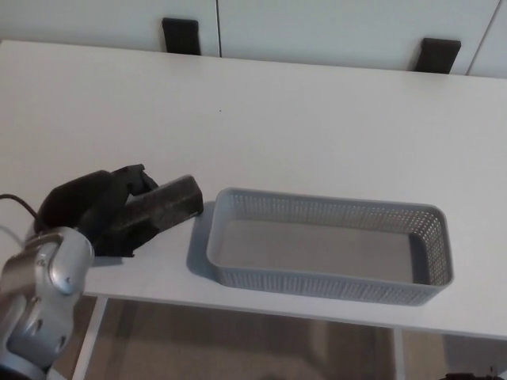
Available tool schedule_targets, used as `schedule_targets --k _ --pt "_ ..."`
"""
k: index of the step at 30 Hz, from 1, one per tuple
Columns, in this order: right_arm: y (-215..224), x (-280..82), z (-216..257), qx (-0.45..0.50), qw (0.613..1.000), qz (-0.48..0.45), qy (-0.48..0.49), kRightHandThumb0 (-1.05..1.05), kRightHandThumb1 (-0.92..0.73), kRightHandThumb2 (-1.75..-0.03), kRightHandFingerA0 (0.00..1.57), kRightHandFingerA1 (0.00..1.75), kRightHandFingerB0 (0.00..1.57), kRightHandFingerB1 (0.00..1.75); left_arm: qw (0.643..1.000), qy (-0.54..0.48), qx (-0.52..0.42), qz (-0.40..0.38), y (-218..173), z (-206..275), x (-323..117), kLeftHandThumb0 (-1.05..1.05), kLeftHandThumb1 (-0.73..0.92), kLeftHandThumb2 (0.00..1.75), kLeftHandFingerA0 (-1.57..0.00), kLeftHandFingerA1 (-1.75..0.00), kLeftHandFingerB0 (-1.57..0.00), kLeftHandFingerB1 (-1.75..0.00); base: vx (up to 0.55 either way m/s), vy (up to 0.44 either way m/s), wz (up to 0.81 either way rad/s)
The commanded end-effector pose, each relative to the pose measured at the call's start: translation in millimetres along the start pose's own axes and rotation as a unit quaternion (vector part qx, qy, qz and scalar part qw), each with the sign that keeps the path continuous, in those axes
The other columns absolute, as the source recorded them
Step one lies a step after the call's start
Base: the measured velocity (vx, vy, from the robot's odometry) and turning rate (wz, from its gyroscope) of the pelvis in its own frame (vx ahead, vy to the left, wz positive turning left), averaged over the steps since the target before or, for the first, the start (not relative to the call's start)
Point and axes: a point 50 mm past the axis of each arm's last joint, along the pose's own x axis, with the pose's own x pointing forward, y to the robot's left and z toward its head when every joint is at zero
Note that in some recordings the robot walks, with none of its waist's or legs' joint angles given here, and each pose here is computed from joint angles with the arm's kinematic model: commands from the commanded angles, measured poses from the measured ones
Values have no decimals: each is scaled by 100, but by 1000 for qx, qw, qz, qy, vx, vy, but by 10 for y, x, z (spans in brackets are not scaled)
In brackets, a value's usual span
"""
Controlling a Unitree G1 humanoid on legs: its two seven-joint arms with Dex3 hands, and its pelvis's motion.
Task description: The robot walks towards a desk on which an eraser is kept on the left hand side and a container is kept on the right hand side. The robot picks up the eraser using its left hand and places it in the container.
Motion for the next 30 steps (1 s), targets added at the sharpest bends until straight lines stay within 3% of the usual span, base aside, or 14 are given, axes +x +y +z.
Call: schedule_targets --k 1,7,8,9,17,18,19,21,23,24,25,26,27,30 --pt "-64 -18 -7 -10 1000 -5 6 -39 -45 -89 68 68 47 58 998 -21 -52 7 -28 -43 -47 -29 87 63 -64 -166 -63 -91 0 0 0" --pt "-66 -23 8 -22 1000 -4 8 -39 -46 -89 68 68 47 58 987 -42 -130 81 207 -52 -48 -35 85 67 -72 -162 -72 -92 0 0 0" --pt "-83 -21 27 -23 1000 -5 8 -41 -61 -57 72 48 58 44 981 -56 -153 105 317 -8 -48 -37 86 67 -74 -165 -72 -98 0 0 0" --pt "-91 -24 25 -22 1000 -6 9 -39 -47 -89 66 67 46 58 979 -59 -160 116 365 19 -47 -37 85 66 -77 -166 -73 -99 0 0 0" --pt "-81 -33 18 -46 999 -2 11 -40 -48 -91 68 68 47 58 956 -128 -179 196 788 344 -190 -27 81 64 -83 -158 -78 -92 0 0 0" --pt "-79 -33 12 -44 999 -2 12 -42 -62 -58 74 49 58 44 955 -134 -178 197 794 363 -202 -25 80 63 -82 -160 -78 -93 0 0 0" --pt "-74 -30 -4 -38 999 -1 13 -42 -62 -57 73 49 57 44 952 -159 -171 198 808 451 -245 -21 79 63 -82 -163 -80 -92 0 0 0" --pt "-76 -19 -16 -30 999 -4 12 -40 -46 -89 69 68 47 58 948 -205 -145 195 813 670 -341 -21 79 63 -80 -169 -82 -86 0 0 0" --pt "-75 -21 -24 -17 1000 -4 11 -40 -46 -89 68 68 46 58 947 -227 -127 189 793 792 -394 -18 77 63 -77 -164 -84 -81 0 0 0" --pt "-72 -24 -22 -17 1000 -6 12 -42 -61 -57 72 49 57 44 946 -244 -108 185 763 885 -426 -16 75 64 -81 -157 -85 -71 0 0 0" --pt "-75 -22 -17 -23 1000 -9 15 -43 -61 -57 72 48 57 43 945 -262 -82 177 714 971 -452 -13 73 61 -87 -148 -84 -60 0 0 0" --pt "-55 -20 -18 -28 999 -8 15 -41 -47 -90 68 67 46 57 942 -282 -61 170 658 1013 -478 -9 70 60 -93 -140 -82 -57 0 0 0" --pt "-50 -22 -12 -31 999 -5 13 -44 -60 -57 74 48 57 43 941 -295 -49 160 584 1072 -497 -12 68 61 -92 -141 -80 -58 0 0 0" --pt "-47 -15 -2 -26 1000 -4 10 -43 -60 -57 74 49 58 44 936 -319 -11 148 430 1176 -514 -11 64 59 -95 -142 -82 -57 0 0 0"
